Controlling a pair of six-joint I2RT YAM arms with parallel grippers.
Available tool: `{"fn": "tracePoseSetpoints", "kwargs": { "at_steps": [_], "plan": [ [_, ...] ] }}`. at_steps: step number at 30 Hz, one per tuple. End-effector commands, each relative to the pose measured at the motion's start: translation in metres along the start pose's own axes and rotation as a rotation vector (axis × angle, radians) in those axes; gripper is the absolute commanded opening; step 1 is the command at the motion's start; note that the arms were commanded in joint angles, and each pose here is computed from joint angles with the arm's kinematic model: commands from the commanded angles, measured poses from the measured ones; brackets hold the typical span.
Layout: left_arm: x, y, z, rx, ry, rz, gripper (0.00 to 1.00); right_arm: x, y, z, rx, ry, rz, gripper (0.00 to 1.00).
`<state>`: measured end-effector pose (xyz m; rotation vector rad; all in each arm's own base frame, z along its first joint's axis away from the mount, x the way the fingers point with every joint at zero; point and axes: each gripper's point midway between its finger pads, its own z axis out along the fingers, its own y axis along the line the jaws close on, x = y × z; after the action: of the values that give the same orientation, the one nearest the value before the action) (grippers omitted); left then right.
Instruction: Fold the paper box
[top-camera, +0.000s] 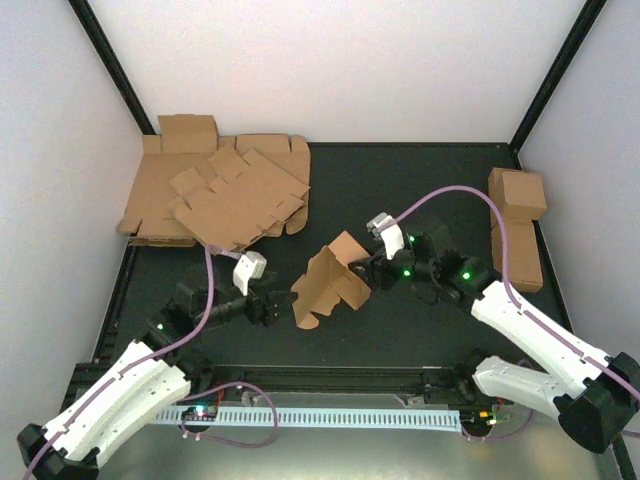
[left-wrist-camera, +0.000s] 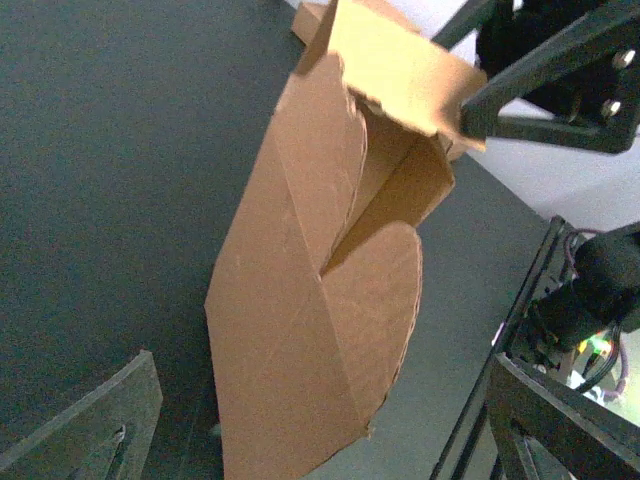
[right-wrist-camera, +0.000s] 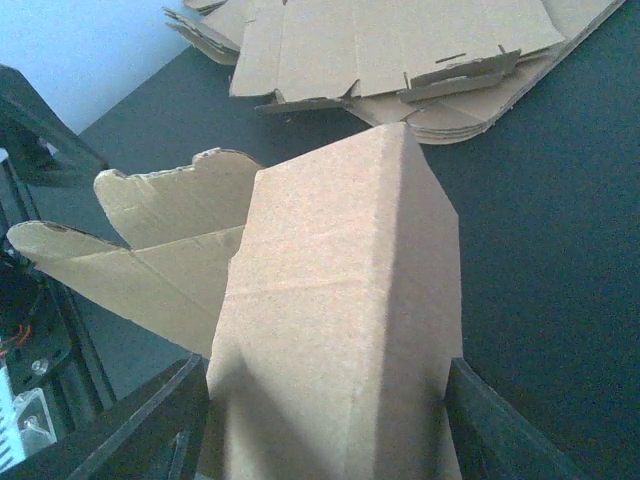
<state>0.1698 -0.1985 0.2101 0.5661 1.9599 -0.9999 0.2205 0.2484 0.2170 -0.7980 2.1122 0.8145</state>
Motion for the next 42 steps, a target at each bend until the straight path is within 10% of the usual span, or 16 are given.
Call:
{"fn": "tracePoseSetpoints", "kwargs": {
  "at_steps": [1,12,28,42],
  "plan": [
    [-0.008,-0.004,0.009,-0.001,-0.075,-0.013,0.91,-0.011,0.003,-0.006,0.052,-0.008,-0.066,0.69],
    [0.011,0.003,0.030,-0.150,-0.039,0.063,0.74,-0.014,0.009,-0.008,0.108,0.000,-0.146,0.69],
    [0.013,0.003,0.035,-0.191,-0.015,0.105,0.18,0.017,0.011,0.008,0.154,0.100,-0.207,0.62],
    [-0.001,-0.009,0.039,-0.186,0.030,0.143,0.06,-0.007,0.022,-0.008,0.144,0.000,-0.258,0.72]
  ]
}}
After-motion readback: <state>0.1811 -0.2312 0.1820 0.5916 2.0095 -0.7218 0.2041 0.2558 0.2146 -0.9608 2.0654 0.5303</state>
